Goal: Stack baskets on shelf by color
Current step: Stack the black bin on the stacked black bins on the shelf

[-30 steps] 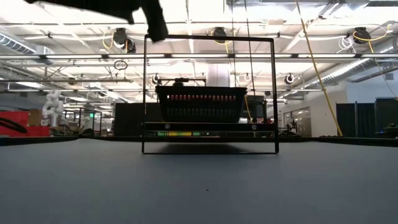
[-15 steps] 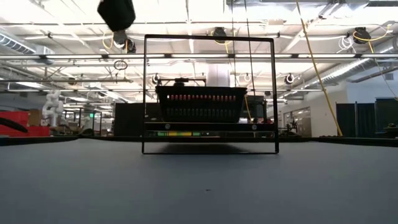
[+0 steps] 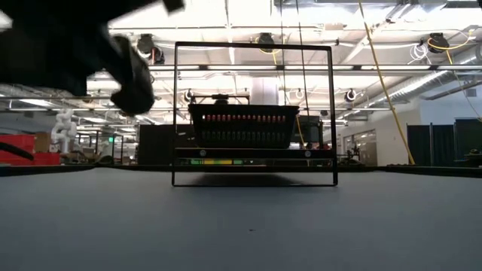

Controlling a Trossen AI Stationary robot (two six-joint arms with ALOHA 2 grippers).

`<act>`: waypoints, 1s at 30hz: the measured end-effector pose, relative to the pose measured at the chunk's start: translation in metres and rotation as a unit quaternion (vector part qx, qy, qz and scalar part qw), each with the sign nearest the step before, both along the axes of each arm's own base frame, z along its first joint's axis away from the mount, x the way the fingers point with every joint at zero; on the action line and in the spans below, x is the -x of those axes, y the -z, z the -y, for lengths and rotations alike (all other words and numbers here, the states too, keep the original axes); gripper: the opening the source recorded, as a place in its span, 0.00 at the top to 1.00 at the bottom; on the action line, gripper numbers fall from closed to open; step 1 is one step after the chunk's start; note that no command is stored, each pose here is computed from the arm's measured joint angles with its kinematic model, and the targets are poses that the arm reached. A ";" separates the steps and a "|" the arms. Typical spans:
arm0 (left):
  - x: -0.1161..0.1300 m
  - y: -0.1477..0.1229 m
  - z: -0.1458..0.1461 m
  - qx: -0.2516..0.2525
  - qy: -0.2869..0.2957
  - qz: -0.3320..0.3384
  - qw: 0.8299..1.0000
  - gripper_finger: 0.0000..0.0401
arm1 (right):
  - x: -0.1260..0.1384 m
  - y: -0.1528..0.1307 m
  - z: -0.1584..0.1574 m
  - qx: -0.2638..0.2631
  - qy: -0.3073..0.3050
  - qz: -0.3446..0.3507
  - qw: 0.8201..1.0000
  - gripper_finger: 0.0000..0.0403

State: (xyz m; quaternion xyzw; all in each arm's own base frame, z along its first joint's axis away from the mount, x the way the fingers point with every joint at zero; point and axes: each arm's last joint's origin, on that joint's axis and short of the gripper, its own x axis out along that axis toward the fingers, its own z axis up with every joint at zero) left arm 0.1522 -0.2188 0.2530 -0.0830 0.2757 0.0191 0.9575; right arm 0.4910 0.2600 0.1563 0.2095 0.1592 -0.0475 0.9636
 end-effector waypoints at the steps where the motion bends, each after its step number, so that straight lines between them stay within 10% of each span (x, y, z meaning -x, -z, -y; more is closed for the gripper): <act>1: 0.000 0.000 0.000 -0.001 0.000 0.000 1.000 0.66 | -0.001 0.005 0.003 -0.005 -0.001 0.004 1.000 0.58; 10: 0.006 0.007 -0.001 -0.011 0.063 -0.083 0.995 0.66 | -0.017 0.040 0.025 -0.053 -0.003 0.017 0.998 0.40; 19: 0.025 0.014 0.023 0.147 0.172 -0.241 0.944 0.66 | -0.016 0.040 0.022 -0.019 -0.032 0.011 0.999 0.35; 30: 0.008 0.077 0.047 0.070 0.155 -0.301 0.938 0.66 | -0.015 0.040 0.021 -0.015 -0.034 0.010 0.999 0.35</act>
